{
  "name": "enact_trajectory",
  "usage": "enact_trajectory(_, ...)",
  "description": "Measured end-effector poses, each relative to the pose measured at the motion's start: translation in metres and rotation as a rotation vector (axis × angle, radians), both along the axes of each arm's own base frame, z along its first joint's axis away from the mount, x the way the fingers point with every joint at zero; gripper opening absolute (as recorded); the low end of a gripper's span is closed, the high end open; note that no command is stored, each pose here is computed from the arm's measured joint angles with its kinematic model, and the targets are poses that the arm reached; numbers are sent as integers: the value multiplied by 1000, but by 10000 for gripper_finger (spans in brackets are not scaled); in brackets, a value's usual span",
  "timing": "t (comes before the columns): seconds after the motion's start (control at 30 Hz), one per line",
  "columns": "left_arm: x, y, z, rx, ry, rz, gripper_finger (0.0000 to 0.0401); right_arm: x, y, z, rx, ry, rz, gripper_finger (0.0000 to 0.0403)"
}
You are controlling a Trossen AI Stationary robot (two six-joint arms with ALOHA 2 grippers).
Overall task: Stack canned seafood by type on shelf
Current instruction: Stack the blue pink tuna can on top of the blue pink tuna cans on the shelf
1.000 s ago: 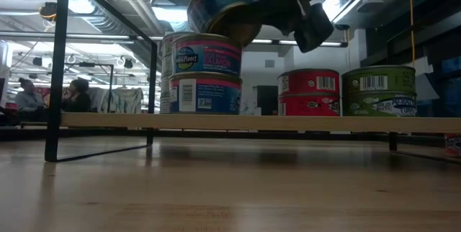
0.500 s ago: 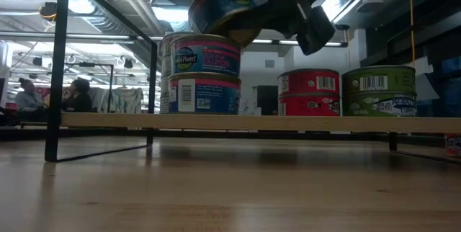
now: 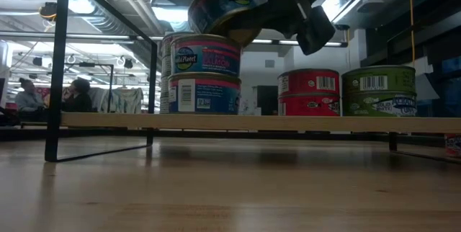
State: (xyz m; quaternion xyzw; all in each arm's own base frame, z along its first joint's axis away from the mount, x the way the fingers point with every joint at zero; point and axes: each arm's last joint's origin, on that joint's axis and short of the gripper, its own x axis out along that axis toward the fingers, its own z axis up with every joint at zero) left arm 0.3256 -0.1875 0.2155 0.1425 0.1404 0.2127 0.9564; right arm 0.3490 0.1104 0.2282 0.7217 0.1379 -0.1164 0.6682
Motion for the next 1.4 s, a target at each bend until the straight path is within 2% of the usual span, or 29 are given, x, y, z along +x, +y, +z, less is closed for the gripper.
enact_trajectory(0.37, -12, -10, -3, 173, 67, 53, 1, 0, 2, 0, 21, 0, 52, 282)
enact_trajectory(0.67, -15, -15, -2, 280, 114, 45, 1, 3, 4, 10, 60, -92, 86, 282)
enact_trajectory(0.8, -17, -16, -2, 321, 133, 42, 1, 3, 4, 10, 61, -89, 89, 282)
enact_trajectory(1.17, -21, -19, -6, 384, 192, 19, 1, 0, 6, 3, 65, -11, 157, 282)
enact_trajectory(1.4, -22, -18, -7, 396, 207, 16, 1, 0, 2, -1, 34, 20, 61, 282)
